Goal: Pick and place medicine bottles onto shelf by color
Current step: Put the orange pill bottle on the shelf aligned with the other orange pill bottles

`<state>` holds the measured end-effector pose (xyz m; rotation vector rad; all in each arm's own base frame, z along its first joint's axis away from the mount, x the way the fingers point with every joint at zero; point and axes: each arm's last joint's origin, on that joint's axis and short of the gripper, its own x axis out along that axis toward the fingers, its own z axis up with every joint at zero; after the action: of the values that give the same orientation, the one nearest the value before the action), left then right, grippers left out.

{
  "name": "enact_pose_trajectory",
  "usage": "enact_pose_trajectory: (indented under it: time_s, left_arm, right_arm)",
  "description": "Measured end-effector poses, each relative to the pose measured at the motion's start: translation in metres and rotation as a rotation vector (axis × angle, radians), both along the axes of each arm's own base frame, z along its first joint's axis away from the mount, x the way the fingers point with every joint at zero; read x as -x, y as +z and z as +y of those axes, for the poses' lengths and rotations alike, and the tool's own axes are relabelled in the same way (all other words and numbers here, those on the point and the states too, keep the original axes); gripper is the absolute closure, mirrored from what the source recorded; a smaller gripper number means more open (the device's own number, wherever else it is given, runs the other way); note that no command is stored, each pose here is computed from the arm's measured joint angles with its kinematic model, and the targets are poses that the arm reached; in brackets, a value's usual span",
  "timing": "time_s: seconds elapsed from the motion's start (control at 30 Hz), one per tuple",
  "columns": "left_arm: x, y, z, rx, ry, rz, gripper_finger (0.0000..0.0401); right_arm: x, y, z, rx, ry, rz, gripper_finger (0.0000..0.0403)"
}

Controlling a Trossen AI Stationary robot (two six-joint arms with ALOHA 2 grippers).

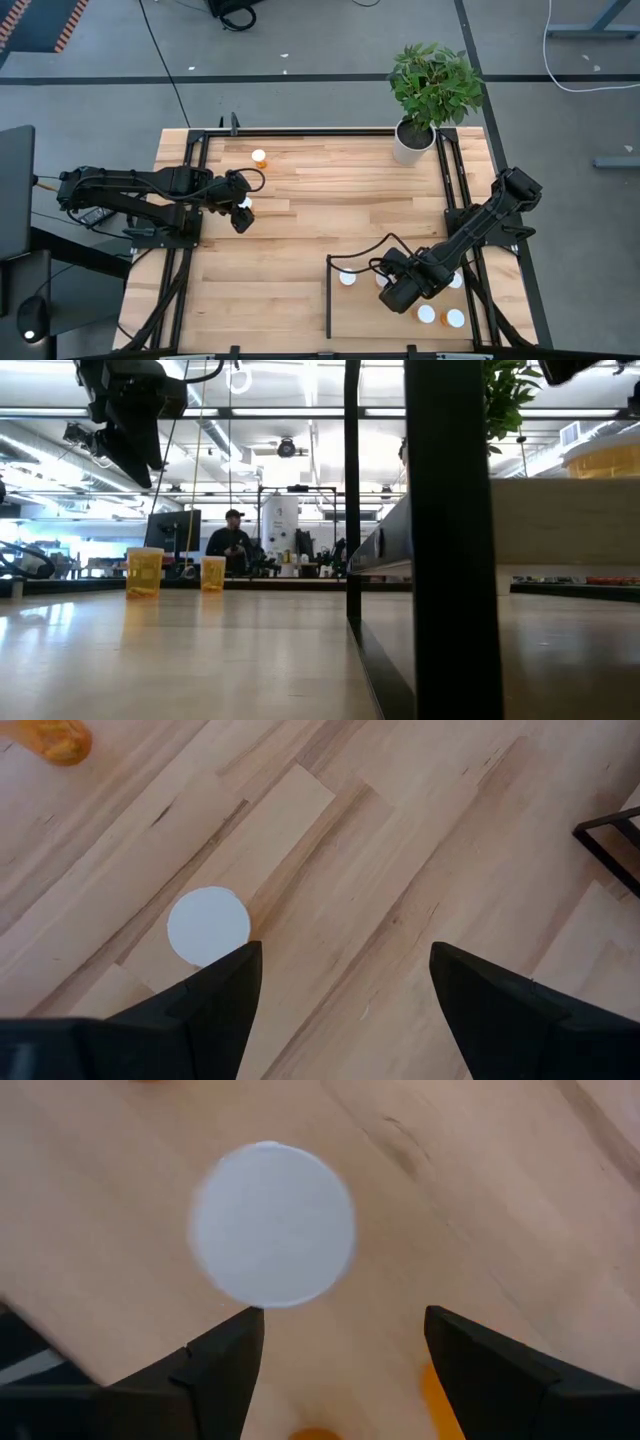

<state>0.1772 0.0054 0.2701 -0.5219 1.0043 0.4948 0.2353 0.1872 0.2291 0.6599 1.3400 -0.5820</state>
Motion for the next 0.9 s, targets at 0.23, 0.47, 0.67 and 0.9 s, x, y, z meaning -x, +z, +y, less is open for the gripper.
enact_pose_trajectory:
  time_s: [0.23,0.47,0.67,0.9]
  left_arm:
    - [0.001,0.000,0.000,-0.002,-0.004,0.012,0.0108]
    - [0.008,-0.004,0.000,-0.012,-0.027,0.100,0.0108]
    - [0.020,-0.007,0.002,-0.093,-0.032,0.229,0.0108]
    - [0.023,-0.008,0.009,-0.127,0.015,0.269,0.0108]
  right_arm:
    - [-0.006,0.032,0.006,-0.035,0.037,-0.036,0.0119]
    - [-0.009,0.073,0.002,0.013,0.064,-0.084,0.0119]
    - [-0.025,0.102,-0.015,0.083,0.032,-0.224,0.0119]
    - [-0.055,0.132,-0.056,0.155,0.087,-0.359,0.0119]
